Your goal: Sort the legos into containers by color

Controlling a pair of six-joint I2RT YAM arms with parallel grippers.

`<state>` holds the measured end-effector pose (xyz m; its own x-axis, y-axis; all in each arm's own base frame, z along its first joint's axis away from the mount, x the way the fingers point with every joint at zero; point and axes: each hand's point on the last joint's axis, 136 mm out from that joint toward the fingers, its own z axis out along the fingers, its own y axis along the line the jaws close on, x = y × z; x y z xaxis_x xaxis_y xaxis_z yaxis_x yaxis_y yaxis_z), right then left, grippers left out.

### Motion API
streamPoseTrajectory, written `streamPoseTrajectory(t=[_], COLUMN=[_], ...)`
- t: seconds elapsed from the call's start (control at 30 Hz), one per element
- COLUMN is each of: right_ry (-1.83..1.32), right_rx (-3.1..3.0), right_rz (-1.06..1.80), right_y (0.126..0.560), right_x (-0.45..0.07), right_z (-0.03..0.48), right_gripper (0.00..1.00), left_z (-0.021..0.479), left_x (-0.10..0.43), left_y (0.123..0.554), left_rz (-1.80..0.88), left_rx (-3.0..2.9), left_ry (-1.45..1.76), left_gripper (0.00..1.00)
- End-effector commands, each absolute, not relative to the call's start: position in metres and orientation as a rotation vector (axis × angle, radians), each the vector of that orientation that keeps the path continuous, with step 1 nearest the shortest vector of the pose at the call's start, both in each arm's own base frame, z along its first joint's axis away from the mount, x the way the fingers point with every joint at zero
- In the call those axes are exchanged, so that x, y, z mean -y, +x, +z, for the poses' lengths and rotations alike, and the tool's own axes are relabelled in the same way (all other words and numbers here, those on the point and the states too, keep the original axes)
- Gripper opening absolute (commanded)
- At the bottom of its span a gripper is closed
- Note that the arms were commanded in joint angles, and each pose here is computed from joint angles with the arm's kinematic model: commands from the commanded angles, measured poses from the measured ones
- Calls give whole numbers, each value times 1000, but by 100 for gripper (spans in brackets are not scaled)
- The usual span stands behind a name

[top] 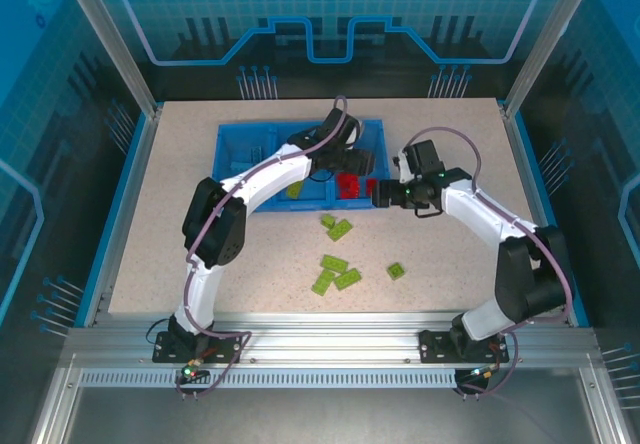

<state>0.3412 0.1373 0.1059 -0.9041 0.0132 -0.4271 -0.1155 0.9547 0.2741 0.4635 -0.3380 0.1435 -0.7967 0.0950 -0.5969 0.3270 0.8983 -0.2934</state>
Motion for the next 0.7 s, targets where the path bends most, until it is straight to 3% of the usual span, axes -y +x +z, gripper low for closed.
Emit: streamPoseTrajectory(t=[0.0, 0.33, 0.67], right_ry=[-81, -159, -232], right_rx=[-2796, -2962, -3067], right_rz=[353, 303, 151], right_y=[294, 198, 173], right_x=[-132, -142, -137], right_z=[91, 64, 42], right_gripper=[83, 81, 77], left_z=[168, 227, 208], left_x=[346, 340, 282], left_y=[458, 427, 405], left_rz=[-608, -847, -908], left_rx=[-2434, -2288, -2316], left_ry=[280, 189, -20], left_gripper=[99, 99, 99])
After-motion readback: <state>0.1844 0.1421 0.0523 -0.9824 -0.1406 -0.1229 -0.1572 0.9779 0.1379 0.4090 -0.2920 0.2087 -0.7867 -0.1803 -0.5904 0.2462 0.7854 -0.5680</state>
